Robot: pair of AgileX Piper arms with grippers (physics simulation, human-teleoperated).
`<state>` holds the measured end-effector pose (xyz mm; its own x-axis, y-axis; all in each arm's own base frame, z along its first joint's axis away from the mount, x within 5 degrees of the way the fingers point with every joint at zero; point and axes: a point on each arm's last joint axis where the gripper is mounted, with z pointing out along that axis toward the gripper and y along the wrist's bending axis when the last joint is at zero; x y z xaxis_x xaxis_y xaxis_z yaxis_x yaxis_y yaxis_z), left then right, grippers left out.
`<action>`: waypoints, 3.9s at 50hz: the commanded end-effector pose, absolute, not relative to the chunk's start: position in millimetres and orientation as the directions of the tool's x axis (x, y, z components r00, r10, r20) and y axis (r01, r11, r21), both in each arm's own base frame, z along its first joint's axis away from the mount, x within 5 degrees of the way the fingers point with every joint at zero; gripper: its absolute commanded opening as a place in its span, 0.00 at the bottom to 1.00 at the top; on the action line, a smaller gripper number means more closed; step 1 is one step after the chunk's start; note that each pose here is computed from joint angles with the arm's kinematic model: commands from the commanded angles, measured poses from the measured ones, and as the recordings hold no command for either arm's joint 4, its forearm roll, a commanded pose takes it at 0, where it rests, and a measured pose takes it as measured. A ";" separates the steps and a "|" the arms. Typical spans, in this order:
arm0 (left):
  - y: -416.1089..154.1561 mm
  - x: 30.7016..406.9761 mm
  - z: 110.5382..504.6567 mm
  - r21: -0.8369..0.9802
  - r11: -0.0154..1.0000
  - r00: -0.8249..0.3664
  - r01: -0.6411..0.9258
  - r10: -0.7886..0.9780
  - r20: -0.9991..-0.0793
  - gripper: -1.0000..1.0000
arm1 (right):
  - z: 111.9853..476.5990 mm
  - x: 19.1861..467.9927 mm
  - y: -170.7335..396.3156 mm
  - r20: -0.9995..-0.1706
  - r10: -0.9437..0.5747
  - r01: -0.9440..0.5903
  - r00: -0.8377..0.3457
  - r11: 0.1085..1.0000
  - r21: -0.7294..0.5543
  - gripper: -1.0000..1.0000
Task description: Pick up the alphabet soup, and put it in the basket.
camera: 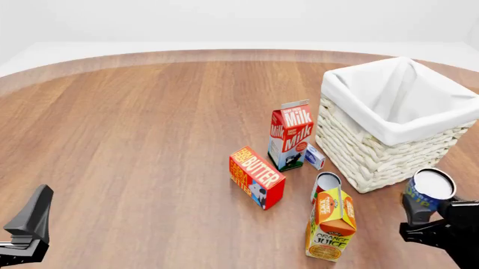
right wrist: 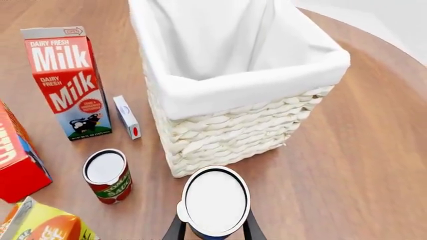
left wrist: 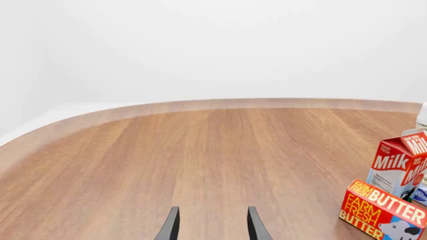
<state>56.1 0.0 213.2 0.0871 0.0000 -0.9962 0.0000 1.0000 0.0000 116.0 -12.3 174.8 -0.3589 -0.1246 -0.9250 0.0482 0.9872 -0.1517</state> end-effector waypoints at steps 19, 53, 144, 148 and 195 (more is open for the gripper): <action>0.0 56.1 213.2 0.000 1.000 0.087 0.000 0.000 -0.996 1.00 | 201.0 112.1 -9.4 -0.940 -0.159 0.029 -0.301 0.984 -0.176 0.00; 0.0 56.1 213.2 0.000 1.000 0.087 0.000 0.000 -0.996 1.00 | 257.4 118.1 -7.8 -0.959 -0.187 0.024 -0.212 0.980 -0.196 0.00; 0.0 56.1 213.2 0.000 1.000 0.087 0.000 0.000 -0.996 1.00 | 392.6 181.0 -4.5 -0.963 -0.194 -0.012 -0.188 0.981 -0.195 0.00; 0.0 56.1 213.2 0.000 1.000 0.087 0.000 0.000 -0.996 1.00 | 395.6 184.9 -3.2 -0.962 -0.194 -0.021 -0.191 0.981 -0.194 0.00; 0.0 56.1 213.2 0.000 1.000 0.087 0.000 0.000 -0.996 1.00 | 400.3 251.1 -9.1 -0.937 -0.197 -0.024 -0.289 0.980 -0.198 0.00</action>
<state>56.1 0.0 213.2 0.0871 0.0000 -0.9962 0.0000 1.0000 0.0000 239.8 -6.7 396.6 -0.2762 -0.2122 -0.9374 -0.0339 0.9769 -0.2111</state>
